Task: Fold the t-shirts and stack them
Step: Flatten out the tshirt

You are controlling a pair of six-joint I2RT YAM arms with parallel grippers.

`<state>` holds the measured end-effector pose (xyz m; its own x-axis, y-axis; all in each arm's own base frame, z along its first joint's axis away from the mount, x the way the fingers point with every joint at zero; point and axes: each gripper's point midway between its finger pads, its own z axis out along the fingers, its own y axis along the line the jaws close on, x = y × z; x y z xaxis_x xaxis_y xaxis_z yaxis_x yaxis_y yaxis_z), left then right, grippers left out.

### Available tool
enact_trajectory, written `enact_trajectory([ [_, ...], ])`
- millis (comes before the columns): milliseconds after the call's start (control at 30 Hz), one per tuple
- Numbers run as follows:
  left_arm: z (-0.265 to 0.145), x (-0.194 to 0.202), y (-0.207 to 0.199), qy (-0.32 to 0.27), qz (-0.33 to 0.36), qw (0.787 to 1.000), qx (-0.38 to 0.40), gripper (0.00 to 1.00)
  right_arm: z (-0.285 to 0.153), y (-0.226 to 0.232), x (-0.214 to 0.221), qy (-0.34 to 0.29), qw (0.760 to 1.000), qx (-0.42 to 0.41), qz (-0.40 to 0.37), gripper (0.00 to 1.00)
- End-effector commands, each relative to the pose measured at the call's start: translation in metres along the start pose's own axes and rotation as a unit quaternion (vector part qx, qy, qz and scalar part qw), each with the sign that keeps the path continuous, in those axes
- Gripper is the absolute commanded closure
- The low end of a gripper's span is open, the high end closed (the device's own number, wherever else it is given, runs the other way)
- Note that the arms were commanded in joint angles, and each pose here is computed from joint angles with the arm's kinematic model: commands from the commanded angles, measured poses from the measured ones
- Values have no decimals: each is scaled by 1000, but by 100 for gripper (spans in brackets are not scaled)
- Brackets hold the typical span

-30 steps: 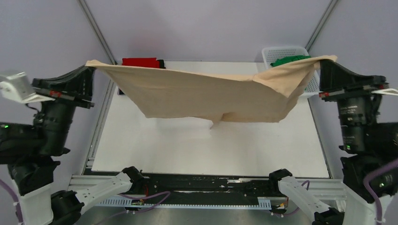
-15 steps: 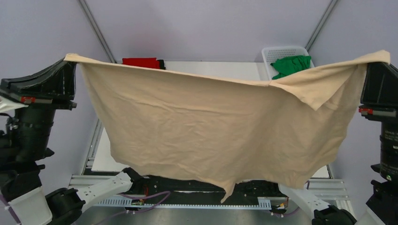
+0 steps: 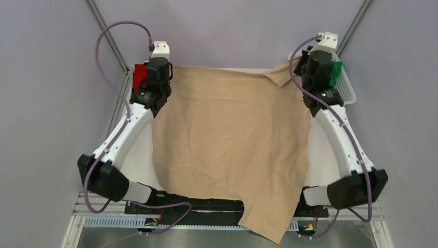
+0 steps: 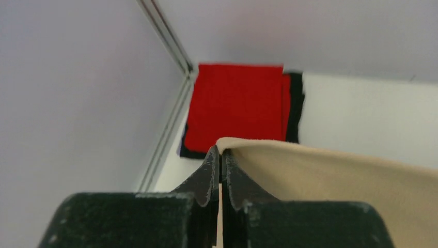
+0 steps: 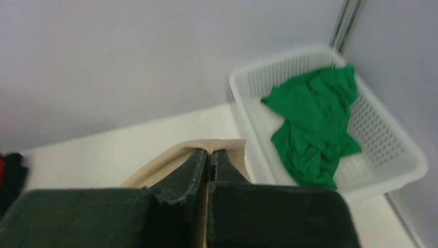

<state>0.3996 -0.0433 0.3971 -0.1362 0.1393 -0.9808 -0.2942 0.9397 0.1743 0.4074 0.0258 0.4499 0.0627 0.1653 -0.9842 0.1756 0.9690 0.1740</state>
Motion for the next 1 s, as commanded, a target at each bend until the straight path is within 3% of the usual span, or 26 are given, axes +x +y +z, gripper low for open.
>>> enact_trajectory([
  [0,69,105,-42,97,3,994,45,98,58,-16,122,116,991,32,51,99],
  [33,79,122,-52,120,-3,991,55,98,70,-15,151,148,987,28,59,99],
  [100,108,172,-65,188,9,981,56,80,95,-11,200,202,977,24,64,89],
  [133,126,188,-76,210,6,975,65,56,110,-6,215,224,972,17,63,66],
  [167,127,203,-80,242,15,967,77,44,117,1,227,248,967,2,57,43],
  [200,138,206,-92,254,2,962,102,14,121,6,233,270,961,-8,54,25],
  [233,140,206,-97,261,-3,959,112,7,123,11,236,287,956,-13,54,9],
  [267,140,202,-103,258,-16,957,129,2,122,14,239,300,952,-17,54,1],
  [433,113,173,-107,236,-68,954,171,0,85,26,248,344,933,-55,91,0],
  [600,60,182,-120,262,-134,925,242,0,35,29,287,404,901,-68,144,0],
  [800,-8,230,-140,295,-198,872,335,0,12,46,338,467,859,-147,150,0],
  [967,-34,281,-141,344,-212,851,336,0,34,45,368,477,856,-135,145,0],
])
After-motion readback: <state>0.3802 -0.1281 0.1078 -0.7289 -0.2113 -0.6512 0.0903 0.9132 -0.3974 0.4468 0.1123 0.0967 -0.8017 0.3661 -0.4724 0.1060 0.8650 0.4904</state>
